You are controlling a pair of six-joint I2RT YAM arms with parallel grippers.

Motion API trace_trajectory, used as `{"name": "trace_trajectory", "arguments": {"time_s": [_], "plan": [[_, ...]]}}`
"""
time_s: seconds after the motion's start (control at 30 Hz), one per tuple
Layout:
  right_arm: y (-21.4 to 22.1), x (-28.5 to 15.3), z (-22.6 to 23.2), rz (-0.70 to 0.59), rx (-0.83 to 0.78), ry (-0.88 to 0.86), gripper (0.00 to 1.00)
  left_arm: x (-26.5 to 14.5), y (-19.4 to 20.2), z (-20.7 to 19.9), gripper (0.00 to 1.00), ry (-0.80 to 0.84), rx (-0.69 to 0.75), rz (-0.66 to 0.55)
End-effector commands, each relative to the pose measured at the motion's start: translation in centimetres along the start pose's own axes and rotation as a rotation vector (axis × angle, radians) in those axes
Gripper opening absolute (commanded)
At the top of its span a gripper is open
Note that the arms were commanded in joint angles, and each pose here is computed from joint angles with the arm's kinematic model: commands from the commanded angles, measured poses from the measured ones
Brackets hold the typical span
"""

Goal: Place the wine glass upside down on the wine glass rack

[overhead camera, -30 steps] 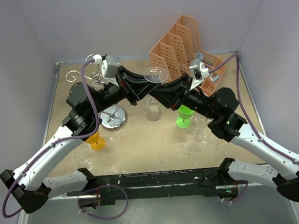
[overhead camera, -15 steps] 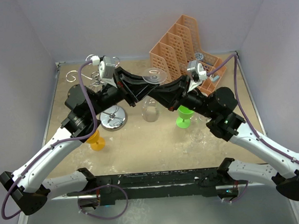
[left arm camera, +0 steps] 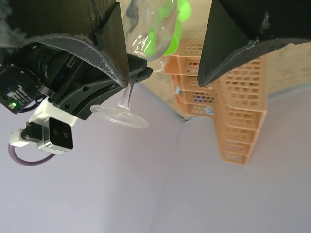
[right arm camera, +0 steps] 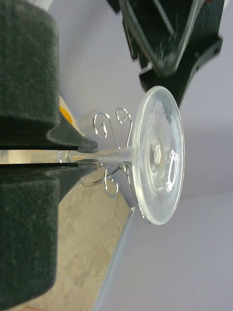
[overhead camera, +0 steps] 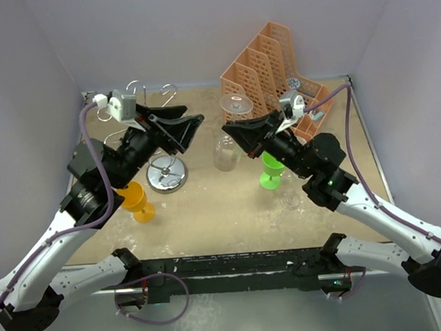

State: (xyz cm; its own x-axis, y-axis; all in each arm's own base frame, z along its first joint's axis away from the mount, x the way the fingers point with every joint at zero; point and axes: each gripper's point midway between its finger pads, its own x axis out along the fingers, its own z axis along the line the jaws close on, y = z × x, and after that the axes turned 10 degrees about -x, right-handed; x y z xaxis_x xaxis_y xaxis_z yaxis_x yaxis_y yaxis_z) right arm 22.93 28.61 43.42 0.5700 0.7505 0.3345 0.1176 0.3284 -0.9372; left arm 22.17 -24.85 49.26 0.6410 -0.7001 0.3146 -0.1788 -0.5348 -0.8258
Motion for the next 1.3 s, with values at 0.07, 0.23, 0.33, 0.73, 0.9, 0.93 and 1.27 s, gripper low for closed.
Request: {"name": "trace_trajectory", "arguments": {"time_s": [0.07, 0.23, 0.33, 0.73, 0.9, 0.93, 1.27], "plan": [[-0.6, 2.5, -2.8, -0.051, -0.086, 0.118, 0.0, -4.6, -5.3, 2.3, 0.56, -0.232, 0.098, -0.112], [2.6, 4.9, -4.1, 0.031, -0.178, 0.065, 0.0, -7.8, -7.8, 2.2, 0.57, -0.282, 0.101, -0.186], [3.9, 6.3, -4.3, 0.061, -0.195, -0.047, 0.0, -8.8, -8.5, 1.9, 0.58, -0.286, 0.09, -0.206], [8.4, 10.7, -4.3, 0.09, -0.222, -0.382, 0.0, -8.4, -8.9, 1.7, 0.58, -0.288, 0.081, -0.2], [9.6, 11.1, -4.2, 0.079, -0.205, -0.451, 0.0, -8.1, -8.9, 1.7, 0.58, -0.293, 0.081, -0.202], [9.7, 11.2, -4.1, 0.077, -0.201, -0.463, 0.0, -8.0, -8.9, 1.8, 0.58, -0.297, 0.082, -0.2], [11.4, 12.1, -3.7, 0.097, -0.138, -0.524, 0.0, -8.0, -9.2, 2.1, 0.58, -0.313, 0.097, -0.213]]}}
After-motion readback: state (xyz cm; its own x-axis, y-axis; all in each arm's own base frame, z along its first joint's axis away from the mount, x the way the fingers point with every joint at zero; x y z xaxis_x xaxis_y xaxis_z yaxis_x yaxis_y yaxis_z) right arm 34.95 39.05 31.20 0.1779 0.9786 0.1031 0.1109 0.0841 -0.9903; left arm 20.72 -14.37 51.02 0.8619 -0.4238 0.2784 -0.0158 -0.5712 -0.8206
